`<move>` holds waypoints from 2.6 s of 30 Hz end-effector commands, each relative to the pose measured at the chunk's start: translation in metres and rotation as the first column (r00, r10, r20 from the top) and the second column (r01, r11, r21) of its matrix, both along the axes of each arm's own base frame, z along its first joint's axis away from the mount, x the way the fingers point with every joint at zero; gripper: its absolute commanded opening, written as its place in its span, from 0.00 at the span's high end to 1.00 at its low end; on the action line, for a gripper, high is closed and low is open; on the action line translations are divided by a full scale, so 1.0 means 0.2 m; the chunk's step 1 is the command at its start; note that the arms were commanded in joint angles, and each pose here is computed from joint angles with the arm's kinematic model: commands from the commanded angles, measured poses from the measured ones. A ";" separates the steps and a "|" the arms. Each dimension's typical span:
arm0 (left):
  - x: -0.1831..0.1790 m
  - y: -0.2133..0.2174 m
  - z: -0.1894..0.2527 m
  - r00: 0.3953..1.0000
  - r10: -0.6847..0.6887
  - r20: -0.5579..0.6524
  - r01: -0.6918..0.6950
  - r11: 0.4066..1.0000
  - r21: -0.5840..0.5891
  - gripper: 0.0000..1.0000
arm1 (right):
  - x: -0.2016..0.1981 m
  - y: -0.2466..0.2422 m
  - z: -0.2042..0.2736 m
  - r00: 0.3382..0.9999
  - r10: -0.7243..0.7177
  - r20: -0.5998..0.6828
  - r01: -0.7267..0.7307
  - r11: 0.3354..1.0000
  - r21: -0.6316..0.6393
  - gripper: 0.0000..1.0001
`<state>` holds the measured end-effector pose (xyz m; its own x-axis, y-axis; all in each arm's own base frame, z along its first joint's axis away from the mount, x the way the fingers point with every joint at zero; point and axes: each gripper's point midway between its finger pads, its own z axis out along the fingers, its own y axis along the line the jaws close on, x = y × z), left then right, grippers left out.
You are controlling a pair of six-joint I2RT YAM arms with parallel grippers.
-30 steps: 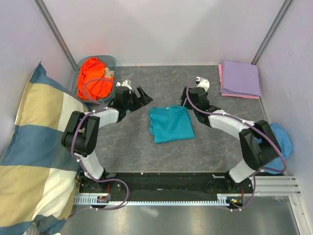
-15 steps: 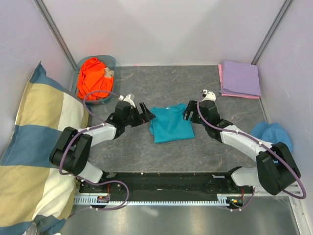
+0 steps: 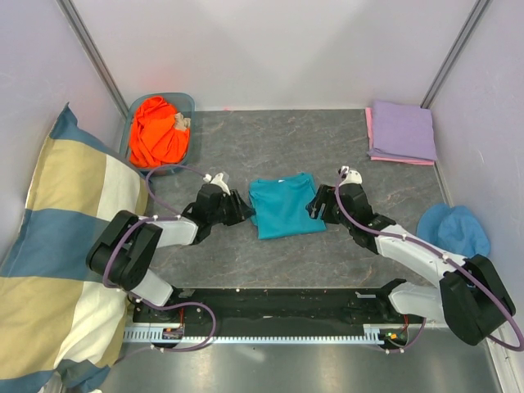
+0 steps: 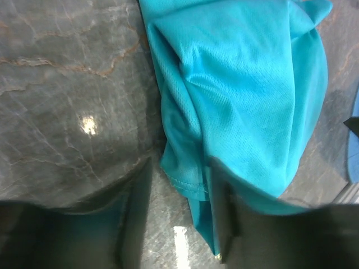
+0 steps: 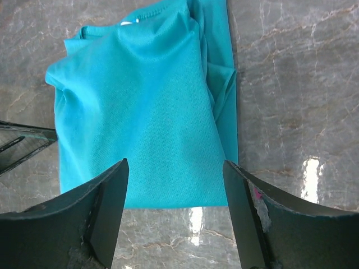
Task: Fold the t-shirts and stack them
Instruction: Smooth out wrinkles on the folded tshirt
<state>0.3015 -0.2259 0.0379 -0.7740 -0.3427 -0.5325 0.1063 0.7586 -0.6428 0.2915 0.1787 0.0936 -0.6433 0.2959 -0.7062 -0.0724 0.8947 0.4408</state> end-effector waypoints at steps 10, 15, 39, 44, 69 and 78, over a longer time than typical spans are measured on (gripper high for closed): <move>-0.04 0.00 -0.06 1.000 -0.019 0.019 0.019 1.000 0.001 0.98 | -0.05 0.00 -0.02 1.000 -0.006 -0.016 0.006 1.000 0.029 0.25; -0.07 -0.01 -0.05 0.999 -0.031 0.017 0.031 0.999 -0.013 0.98 | -0.07 0.01 -0.06 0.999 0.002 -0.036 -0.001 0.999 0.038 0.25; -0.25 -0.19 -0.02 0.991 -0.127 -0.031 0.123 0.988 -0.098 0.98 | -0.22 0.17 -0.28 0.994 0.038 -0.107 -0.030 0.997 0.073 0.26; -0.31 -0.23 -0.02 0.988 -0.150 -0.044 0.144 0.983 -0.110 0.98 | -0.25 0.23 -0.30 0.992 0.049 -0.115 -0.041 0.996 0.077 0.26; -0.72 0.08 0.13 0.975 -0.116 -0.188 0.118 0.993 -0.001 0.14 | -0.19 0.19 0.00 1.000 -0.001 -0.006 0.001 1.000 0.017 0.02; -0.54 0.08 0.32 0.999 -0.053 -0.011 0.053 0.998 0.021 0.20 | -0.21 0.20 0.01 1.000 0.004 -0.025 -0.003 0.999 0.041 0.02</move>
